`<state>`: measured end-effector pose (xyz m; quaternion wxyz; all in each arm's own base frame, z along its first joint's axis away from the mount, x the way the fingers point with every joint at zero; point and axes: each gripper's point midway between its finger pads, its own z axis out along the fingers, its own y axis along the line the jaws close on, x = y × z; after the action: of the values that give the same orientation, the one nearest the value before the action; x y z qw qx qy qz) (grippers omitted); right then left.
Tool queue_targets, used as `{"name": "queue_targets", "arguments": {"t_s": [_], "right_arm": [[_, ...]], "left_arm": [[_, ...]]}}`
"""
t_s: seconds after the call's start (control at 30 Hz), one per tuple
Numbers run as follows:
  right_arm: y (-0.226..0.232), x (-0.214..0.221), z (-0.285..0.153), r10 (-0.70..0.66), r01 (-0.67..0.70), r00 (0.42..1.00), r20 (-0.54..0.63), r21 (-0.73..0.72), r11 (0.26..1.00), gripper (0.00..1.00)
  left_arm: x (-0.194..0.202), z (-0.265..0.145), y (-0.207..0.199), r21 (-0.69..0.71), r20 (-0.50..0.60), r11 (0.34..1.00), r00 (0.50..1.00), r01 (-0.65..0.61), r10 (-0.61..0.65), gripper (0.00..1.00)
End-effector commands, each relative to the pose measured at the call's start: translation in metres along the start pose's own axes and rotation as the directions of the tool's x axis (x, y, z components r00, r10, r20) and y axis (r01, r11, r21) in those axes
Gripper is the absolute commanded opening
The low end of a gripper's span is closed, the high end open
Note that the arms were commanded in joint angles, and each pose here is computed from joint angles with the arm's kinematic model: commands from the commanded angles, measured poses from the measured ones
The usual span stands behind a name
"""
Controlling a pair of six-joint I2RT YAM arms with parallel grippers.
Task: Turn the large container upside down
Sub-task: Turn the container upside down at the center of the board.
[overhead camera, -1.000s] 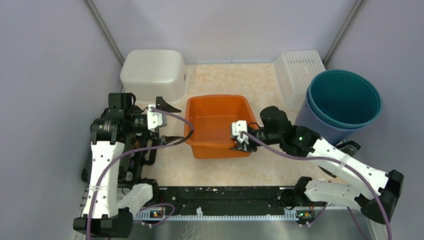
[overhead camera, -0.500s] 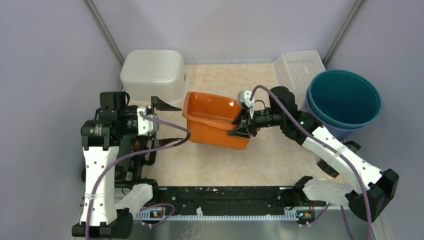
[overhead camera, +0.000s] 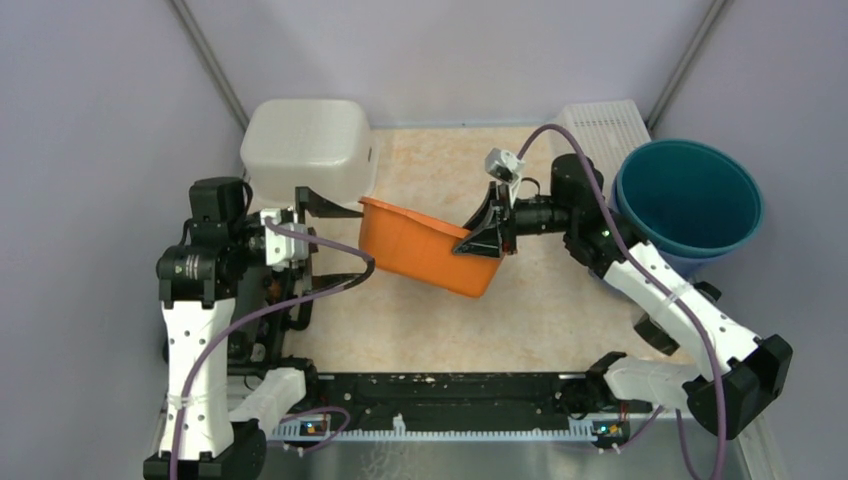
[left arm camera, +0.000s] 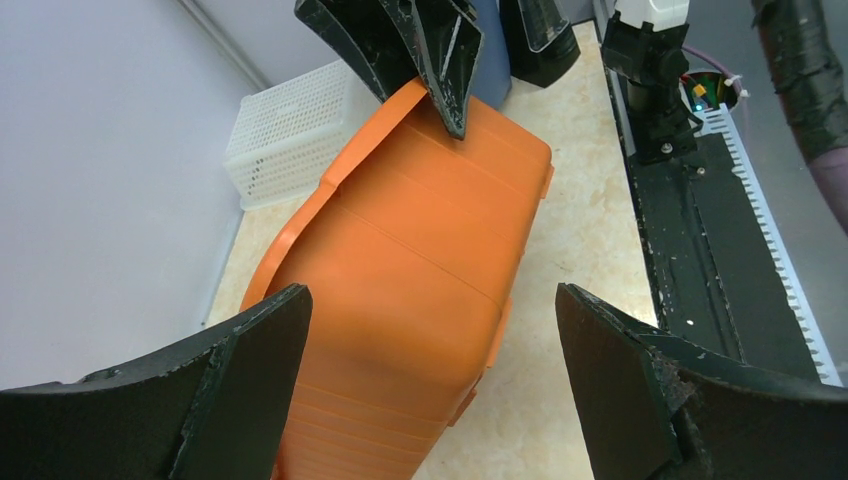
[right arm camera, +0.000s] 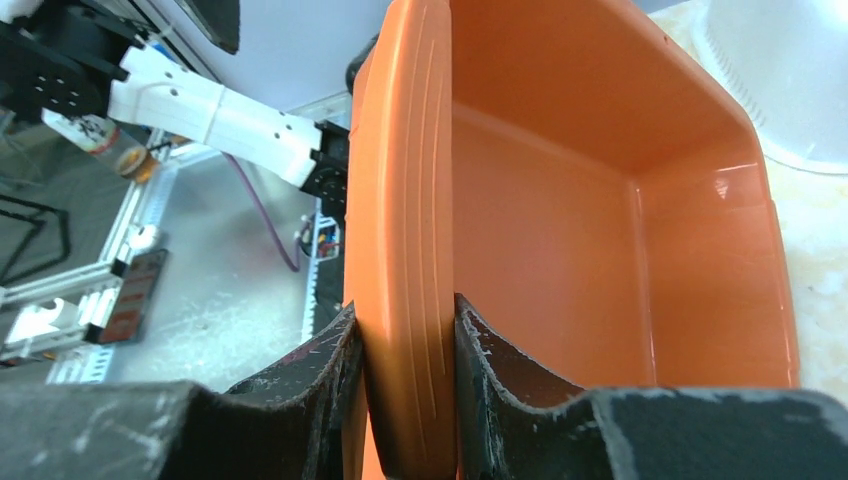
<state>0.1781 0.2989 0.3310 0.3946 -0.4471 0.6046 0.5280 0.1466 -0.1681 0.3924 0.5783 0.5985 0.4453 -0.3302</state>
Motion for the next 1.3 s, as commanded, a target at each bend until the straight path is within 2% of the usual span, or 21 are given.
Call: {"name": "queue_targets", "arguments": {"t_s": [0.0, 0.23, 0.43, 0.6, 0.9, 1.0, 1.27], "right_arm": [[0.014, -0.046, -0.007, -0.022, 0.027, 0.993, 0.113, -0.046, 0.999, 0.0], [-0.007, -0.048, -0.01, 0.133, -0.134, 0.978, 0.164, -0.005, 0.991, 0.0], [-0.04, -0.04, -0.016, 0.25, -0.271, 0.945, 0.213, 0.079, 0.959, 0.0], [-0.072, -0.033, -0.029, 0.329, -0.379, 0.906, 0.265, 0.162, 0.911, 0.0], [-0.136, -0.013, -0.054, 0.427, -0.54, 0.828, 0.364, 0.308, 0.783, 0.0], [-0.144, -0.015, -0.055, 0.449, -0.566, 0.809, 0.379, 0.299, 0.768, 0.0], [-0.1, -0.064, -0.051, 0.444, -0.508, 0.81, 0.382, 0.08, 0.858, 0.0]], "left_arm": [[-0.006, 0.003, 0.012, 0.009, 0.051, 0.999, 0.998, 0.034, -0.034, 0.99], [0.0, 0.006, 0.025, 0.01, 0.071, 0.995, 0.992, 0.104, -0.104, 0.99], [0.015, 0.007, 0.042, -0.062, 0.039, 0.981, 0.982, 0.185, -0.183, 0.99], [0.03, 0.008, 0.051, -0.104, 0.028, 0.965, 0.97, 0.241, -0.24, 0.99], [0.055, 0.007, 0.082, -0.233, 0.027, 0.913, 0.941, 0.333, -0.337, 0.99], [0.058, 0.006, 0.09, -0.269, 0.025, 0.9, 0.937, 0.342, -0.349, 0.99], [0.054, 0.003, 0.098, -0.307, 0.033, 0.882, 0.93, 0.358, -0.366, 0.99]]}}
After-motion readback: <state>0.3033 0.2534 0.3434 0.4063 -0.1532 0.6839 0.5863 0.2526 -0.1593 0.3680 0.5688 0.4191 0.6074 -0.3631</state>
